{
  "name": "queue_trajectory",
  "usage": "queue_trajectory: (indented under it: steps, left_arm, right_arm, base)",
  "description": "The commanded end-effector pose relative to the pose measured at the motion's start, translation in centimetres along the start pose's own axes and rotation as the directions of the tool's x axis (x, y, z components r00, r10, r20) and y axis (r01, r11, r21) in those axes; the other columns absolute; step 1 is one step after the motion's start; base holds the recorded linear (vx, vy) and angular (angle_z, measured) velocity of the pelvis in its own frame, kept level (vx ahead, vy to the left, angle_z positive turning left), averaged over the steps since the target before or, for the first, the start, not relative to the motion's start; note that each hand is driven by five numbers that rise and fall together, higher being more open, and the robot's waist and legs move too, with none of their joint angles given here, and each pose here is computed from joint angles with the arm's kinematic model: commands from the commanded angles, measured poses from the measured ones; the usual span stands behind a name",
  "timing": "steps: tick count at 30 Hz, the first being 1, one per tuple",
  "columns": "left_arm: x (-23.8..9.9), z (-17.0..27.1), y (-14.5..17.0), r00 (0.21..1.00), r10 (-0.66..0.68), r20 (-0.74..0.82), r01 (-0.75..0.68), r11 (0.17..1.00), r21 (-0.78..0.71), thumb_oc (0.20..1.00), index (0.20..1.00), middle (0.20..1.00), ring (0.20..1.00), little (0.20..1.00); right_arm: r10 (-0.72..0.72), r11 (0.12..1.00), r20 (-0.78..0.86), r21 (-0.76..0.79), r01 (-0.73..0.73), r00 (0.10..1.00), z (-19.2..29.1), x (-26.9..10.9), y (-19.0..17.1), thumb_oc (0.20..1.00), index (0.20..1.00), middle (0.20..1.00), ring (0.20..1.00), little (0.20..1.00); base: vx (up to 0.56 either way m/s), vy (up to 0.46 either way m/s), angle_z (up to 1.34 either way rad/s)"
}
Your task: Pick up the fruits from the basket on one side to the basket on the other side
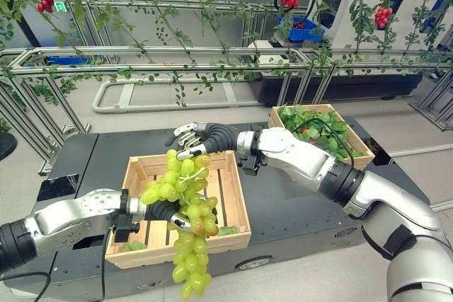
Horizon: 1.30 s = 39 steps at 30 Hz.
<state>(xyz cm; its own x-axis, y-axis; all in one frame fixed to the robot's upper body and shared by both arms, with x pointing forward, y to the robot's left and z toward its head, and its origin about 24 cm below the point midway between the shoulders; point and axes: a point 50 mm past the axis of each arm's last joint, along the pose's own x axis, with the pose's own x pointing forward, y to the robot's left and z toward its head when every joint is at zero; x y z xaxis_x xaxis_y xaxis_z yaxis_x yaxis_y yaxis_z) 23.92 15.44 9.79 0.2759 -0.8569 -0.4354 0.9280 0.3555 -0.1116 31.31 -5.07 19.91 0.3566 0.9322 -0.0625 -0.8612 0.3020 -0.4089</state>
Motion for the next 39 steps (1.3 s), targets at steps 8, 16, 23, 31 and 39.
queue_trajectory:
  steps: [8, 16, 23, 31, 39]
  left_arm:
    - [0.1, 1.9, -0.7, 0.991, -0.046, 0.122, 0.047, 0.999, -0.009, 0.200, 0.200, 0.200, 0.200, 0.200]
    - [0.3, 1.6, -0.7, 0.988, -0.031, 0.149, 0.038, 0.999, -0.040, 0.200, 0.200, 0.200, 0.200, 0.200]
    - [-0.2, 1.5, -0.6, 0.984, 0.002, 0.178, 0.007, 0.999, -0.049, 0.200, 0.200, 0.200, 0.200, 0.200]
    - [-2.0, 0.8, -0.6, 0.969, 0.087, 0.231, -0.071, 0.994, -0.078, 0.200, 0.200, 0.200, 0.200, 0.200]
    - [-5.0, -0.4, -0.6, 0.931, 0.211, 0.297, -0.183, 0.976, -0.117, 0.200, 0.200, 0.200, 0.200, 0.200]
  right_arm:
    - [-0.048, 0.999, 0.147, -0.013, 0.050, 0.988, 2.9, 0.2, -1.2, 0.200, 0.200, 0.200, 0.200, 0.200]
    - [-0.050, 0.999, 0.141, 0.002, 0.050, 0.989, 2.5, 0.1, -1.0, 0.200, 0.200, 0.200, 0.200, 0.200]
    - [-0.066, 0.998, 0.138, 0.011, 0.065, 0.988, 2.3, -0.2, -1.2, 1.000, 1.000, 1.000, 1.000, 1.000]
    - [-0.124, 0.992, 0.116, 0.030, 0.122, 0.985, 1.2, -3.5, -1.6, 1.000, 1.000, 1.000, 1.000, 1.000]
    - [-0.373, 0.927, 0.084, 0.079, 0.367, 0.924, -1.5, -10.8, -2.9, 1.000, 1.000, 1.000, 1.000, 1.000]
  base:
    - [0.00, 0.000, 0.00]
    - [0.00, 0.000, 0.00]
    - [0.00, 0.000, 0.00]
    - [0.00, 0.001, 0.01]
    - [0.01, -0.002, 0.08]
